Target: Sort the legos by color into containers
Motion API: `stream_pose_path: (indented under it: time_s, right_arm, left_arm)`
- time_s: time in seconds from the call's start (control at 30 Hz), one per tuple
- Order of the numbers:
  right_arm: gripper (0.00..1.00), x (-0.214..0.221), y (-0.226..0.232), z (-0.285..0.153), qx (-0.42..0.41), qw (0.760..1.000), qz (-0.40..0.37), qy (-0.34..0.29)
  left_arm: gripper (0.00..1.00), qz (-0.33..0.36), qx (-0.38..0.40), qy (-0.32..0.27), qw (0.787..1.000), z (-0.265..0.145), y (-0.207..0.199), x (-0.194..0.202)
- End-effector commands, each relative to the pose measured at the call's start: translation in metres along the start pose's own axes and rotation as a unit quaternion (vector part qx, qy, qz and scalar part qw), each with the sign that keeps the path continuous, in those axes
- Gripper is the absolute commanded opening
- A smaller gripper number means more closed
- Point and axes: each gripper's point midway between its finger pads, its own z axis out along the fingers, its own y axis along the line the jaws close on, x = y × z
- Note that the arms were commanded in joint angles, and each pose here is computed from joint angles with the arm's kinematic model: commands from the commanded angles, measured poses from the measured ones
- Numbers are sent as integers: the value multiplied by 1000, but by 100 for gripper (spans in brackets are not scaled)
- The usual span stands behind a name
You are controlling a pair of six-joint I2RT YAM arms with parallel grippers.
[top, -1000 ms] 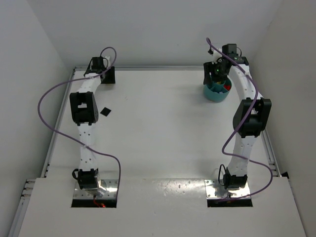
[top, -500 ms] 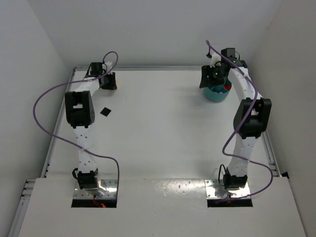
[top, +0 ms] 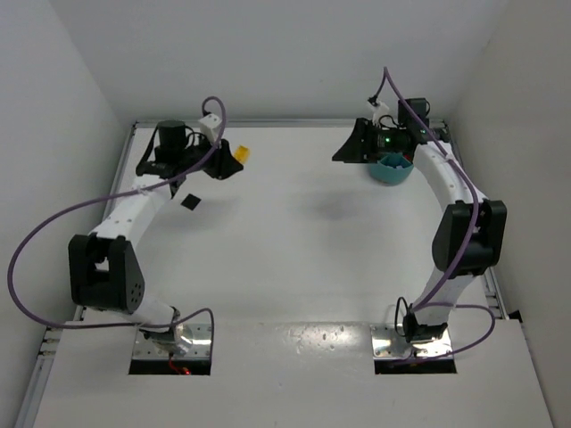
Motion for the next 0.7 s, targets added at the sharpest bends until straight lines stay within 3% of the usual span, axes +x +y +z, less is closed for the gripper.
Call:
stream_pose_path:
  time_s: [0.0, 0.1, 0.23, 0.67]
  right_arm:
    - [63, -9, 44, 0, -103, 994, 18, -12]
    - [63, -9, 54, 8, -132, 991, 34, -3]
    - [63, -5, 65, 16, -147, 989, 24, 7]
    - [69, 30, 96, 56, -198, 977, 31, 72]
  left_arm:
    - [2, 12, 79, 7, 997, 7, -61, 10]
    - [2, 8, 89, 6, 996, 9, -84, 8]
    - [2, 56, 122, 1, 991, 11, -120, 3]
    - [2, 76, 161, 14, 984, 16, -155, -3]
